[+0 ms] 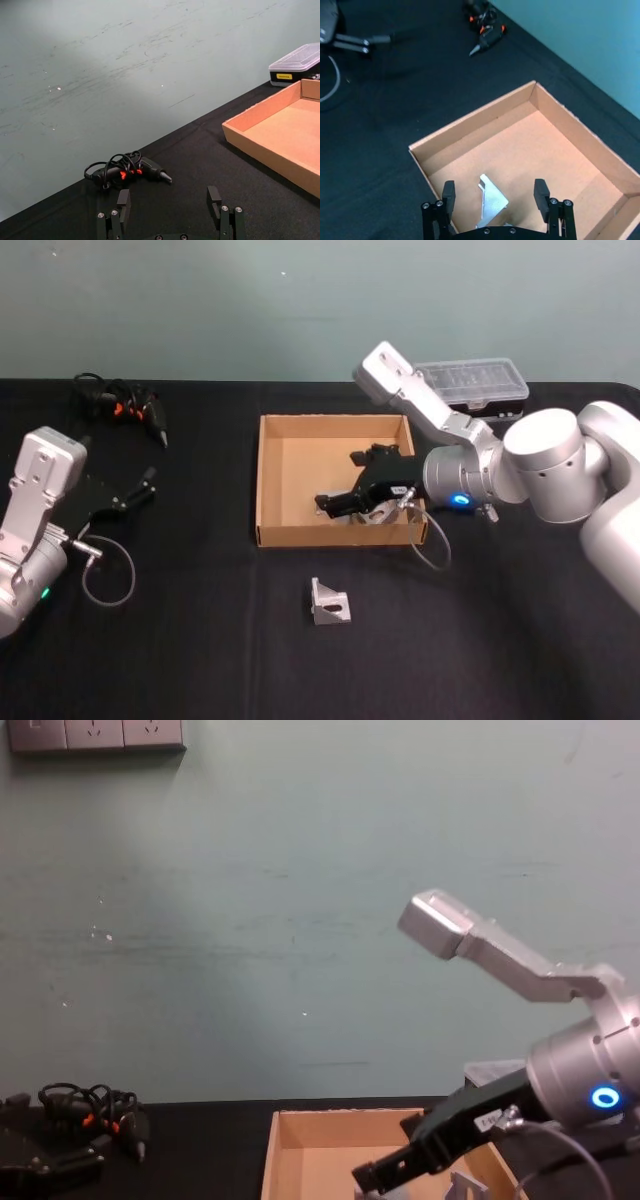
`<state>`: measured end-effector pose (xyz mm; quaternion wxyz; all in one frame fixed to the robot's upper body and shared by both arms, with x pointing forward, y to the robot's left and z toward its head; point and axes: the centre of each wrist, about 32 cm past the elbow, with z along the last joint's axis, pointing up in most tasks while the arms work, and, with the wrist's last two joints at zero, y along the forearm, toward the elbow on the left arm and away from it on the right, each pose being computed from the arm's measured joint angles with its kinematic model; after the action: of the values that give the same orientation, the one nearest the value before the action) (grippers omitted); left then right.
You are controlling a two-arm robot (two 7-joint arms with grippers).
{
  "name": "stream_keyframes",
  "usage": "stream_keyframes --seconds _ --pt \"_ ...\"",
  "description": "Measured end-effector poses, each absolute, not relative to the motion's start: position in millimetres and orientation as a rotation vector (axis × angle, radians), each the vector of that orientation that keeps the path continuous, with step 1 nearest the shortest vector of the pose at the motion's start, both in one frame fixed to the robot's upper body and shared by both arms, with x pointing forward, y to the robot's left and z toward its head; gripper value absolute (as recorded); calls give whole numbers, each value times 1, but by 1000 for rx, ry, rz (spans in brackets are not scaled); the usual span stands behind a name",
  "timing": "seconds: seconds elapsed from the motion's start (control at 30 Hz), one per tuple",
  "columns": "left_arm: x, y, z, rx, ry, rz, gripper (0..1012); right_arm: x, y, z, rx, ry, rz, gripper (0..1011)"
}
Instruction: Use one hand to pick up the angle iron from the table and place it into the box.
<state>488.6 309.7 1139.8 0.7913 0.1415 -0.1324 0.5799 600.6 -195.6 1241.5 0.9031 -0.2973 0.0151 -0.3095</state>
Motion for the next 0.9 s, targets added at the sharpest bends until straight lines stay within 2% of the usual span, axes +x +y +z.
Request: stream_keyframes --seconds 0.57,0.9 --pt "489 310 1140 304 -285 1248 1000 551 -226 1269 -506 -58 -595 1003" --pt "489 310 1140 304 -285 1248 1000 526 -247 1279 -531 -79 -475 1003"
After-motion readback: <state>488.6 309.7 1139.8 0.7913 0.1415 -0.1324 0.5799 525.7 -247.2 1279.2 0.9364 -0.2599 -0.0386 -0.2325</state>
